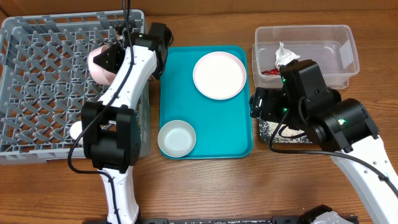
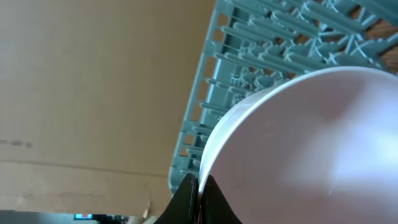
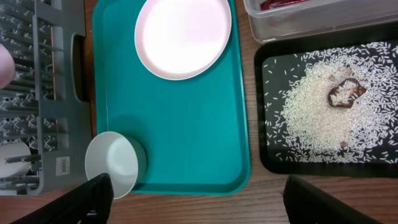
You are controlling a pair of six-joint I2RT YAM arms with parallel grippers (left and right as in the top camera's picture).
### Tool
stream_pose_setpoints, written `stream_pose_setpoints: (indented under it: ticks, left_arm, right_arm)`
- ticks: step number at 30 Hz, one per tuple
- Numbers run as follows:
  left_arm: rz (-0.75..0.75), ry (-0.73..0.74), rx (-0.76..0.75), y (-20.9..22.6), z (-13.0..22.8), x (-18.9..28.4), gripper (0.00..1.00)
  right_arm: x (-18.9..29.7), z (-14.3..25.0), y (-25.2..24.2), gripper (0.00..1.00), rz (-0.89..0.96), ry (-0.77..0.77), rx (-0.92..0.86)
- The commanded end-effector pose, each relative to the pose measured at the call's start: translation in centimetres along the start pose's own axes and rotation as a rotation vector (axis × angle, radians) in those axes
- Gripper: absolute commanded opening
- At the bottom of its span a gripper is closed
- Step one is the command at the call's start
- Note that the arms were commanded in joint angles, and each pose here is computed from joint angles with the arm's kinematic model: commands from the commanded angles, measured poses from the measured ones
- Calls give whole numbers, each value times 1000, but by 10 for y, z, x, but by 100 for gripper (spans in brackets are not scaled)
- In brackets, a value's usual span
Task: Sort waste into correct bins and load items into the dishwasher
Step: 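Lower the pink bowl on its side into the rack and release, then move the left gripper back to the pale grey bowl on the tray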
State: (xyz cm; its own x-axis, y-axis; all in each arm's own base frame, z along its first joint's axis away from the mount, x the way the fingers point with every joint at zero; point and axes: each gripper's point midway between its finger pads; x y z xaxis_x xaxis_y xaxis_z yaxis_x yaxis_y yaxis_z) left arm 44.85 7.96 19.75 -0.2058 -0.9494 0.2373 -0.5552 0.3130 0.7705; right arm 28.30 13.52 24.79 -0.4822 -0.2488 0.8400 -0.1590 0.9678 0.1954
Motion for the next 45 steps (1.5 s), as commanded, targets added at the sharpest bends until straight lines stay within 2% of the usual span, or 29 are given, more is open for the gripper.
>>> stream_pose_setpoints:
  ticks: [1,12,15,17,21,23,30,31,32,33,40,45]
  left_arm:
    - [41,46,-28,-17,16,-7,4]
    - [131,58,-37,-36,20,12,4]
    - [139,52,-49,-38,21,17,7]
    - [141,49,-69,-38,22,21,12]
    - [149,49,-98,-39,25,27,35]
    - [158,51,-107,-40,27,30,43]
    - [258,86,-107,-47,32,50,58]
    - [279,92,-87,-45,31,54,64]
    - [295,96,-73,-43,29,57,88]
    - [326,106,-54,-38,26,61,100]
    - [600,170,33,-8,10,98,100]
    - [935,261,110,16,12,149,100]
  right_arm:
    - [4,-6,2,89,-9,-22,-6]
    - [4,-9,3,89,-13,-35,-5]
    - [4,-9,3,89,-13,-36,-5]
    - [4,-9,3,89,-13,-36,-5]
    - [4,-9,3,89,-13,-36,-5]
    - [4,-9,3,89,-13,-35,-5]
    - [4,-8,3,89,-12,-33,-5]
    - [4,-8,3,88,-12,-31,-5]
    - [4,-7,2,88,-11,-29,-5]
    - [4,-7,2,88,-11,-28,-5]
    - [4,-7,2,88,-10,-26,-5]
    - [4,-7,2,87,-10,-26,-5]
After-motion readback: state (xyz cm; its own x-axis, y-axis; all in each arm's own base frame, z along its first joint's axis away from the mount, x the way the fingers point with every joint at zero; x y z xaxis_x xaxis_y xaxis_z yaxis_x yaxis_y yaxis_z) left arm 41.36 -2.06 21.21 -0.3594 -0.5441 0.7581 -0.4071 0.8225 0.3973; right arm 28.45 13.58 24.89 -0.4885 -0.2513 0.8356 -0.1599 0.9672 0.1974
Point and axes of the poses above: each gripper's point midway between its finger pads, its own x axis back along the fingers, its own y axis along the line the jaws close on, z = x × y, and after that the axes turned 15 degrees about x, right-handed
